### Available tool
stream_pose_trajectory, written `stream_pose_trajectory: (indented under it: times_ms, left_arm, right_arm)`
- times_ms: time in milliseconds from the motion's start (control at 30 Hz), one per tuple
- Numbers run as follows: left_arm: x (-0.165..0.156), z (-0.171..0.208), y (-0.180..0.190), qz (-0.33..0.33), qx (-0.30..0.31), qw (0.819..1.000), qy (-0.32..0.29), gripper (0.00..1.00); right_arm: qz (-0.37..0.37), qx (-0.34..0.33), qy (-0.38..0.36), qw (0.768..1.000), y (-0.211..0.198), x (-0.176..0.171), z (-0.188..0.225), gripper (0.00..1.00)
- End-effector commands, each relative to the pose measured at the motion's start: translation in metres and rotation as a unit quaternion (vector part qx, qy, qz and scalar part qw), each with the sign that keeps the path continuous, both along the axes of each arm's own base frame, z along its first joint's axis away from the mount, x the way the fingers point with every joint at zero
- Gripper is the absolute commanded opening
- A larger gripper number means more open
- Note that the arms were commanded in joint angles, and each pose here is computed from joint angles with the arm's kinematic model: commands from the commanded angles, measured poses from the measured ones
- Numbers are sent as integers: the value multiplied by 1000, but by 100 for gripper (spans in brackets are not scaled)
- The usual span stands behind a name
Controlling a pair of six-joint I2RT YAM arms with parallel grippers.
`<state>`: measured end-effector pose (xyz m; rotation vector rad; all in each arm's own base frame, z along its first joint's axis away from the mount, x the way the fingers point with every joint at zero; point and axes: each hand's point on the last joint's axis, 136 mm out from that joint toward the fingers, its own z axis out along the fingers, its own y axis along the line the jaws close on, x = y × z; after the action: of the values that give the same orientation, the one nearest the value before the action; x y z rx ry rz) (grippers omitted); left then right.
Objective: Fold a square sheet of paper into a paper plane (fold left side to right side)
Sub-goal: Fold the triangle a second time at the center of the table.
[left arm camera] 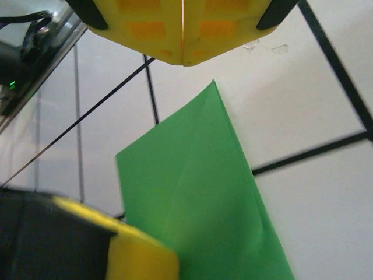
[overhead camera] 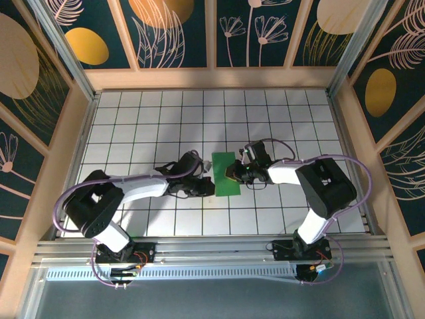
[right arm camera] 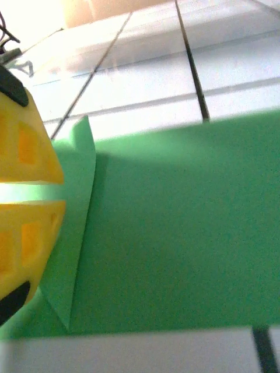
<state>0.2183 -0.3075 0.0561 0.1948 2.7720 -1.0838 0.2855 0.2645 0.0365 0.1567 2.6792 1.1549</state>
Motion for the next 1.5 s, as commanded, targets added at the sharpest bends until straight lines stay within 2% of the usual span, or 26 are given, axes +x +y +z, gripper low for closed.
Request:
stream_pose_trajectory:
  times_ms: [0,167,300,433,500,600,767,1000,1233,1367,1467]
  left_arm:
    - [15,11,11,35,-15,999,-5,14]
    - [42,18,16,70,-38,997,-19,31]
    - [60,17,5,63,-39,997,-24,43]
    - [73,8,-1,62,-25,997,-26,47]
    - [78,-5,-2,61,-9,998,-22,47]
    - [85,-13,-4,60,1,998,-22,46]
    - [87,-19,-11,49,-6,999,-16,37]
    - [90,-26,-19,39,-11,999,-6,29]
    - [91,-21,-18,40,-12,999,-17,12]
    - [94,-9,-14,47,-14,998,-37,1]
    - [90,0,-8,61,-22,997,-49,0]
  right_arm:
    - [-1,66,-70,995,11,13,56,28]
    - [-41,64,-111,991,-15,16,76,48]
    - [-61,47,-122,990,-39,10,76,62]
    - [-76,38,-127,988,-55,-2,74,76]
    - [-80,34,-127,988,-62,-9,72,80]
    - [-83,29,-121,989,-69,-18,66,81]
    - [-87,23,-111,990,-77,-27,58,81]
    - [-87,20,-108,990,-79,-30,54,81]
    - [-81,25,-104,991,-76,-30,53,80]
    - [-66,46,-96,992,-67,-30,52,74]
    - [-57,59,-89,993,-58,-27,52,64]
